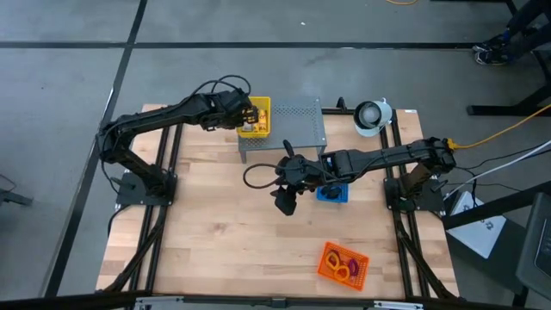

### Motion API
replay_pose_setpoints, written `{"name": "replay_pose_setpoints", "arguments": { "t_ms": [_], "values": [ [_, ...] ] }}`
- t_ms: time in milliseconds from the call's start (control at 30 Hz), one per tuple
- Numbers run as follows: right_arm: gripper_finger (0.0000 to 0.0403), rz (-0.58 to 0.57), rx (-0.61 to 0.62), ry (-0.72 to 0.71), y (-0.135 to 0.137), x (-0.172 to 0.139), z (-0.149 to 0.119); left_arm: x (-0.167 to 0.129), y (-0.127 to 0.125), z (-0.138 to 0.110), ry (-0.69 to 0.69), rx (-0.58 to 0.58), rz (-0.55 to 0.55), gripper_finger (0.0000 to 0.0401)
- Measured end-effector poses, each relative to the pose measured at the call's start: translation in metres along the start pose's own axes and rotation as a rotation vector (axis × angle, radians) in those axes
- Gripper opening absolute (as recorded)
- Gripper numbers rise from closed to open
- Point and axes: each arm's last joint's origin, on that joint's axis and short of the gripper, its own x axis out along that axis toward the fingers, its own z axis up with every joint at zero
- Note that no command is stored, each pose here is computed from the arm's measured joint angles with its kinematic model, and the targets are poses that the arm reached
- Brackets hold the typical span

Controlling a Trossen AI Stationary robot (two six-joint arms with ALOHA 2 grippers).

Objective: Pick & Place Office Desk Supplies
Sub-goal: Put the yellow bin with the box of crayons on the shelf

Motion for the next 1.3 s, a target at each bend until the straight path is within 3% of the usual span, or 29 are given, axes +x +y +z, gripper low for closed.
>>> {"name": "replay_pose_setpoints", "arguments": {
  "t_ms": [1033,1300],
  "values": [
    [0.0194,0.032,-0.031,0.004,0.003,0.000,0.000,0.020,-0.005,-0.013,-0.006,-0.020,0.097,0.0004],
    [0.0194,0.032,-0.037,0.004,0.003,0.000,0.000,0.020,-0.003,-0.013,-0.002,-0.007,0.106,0.0021]
  ]
}}
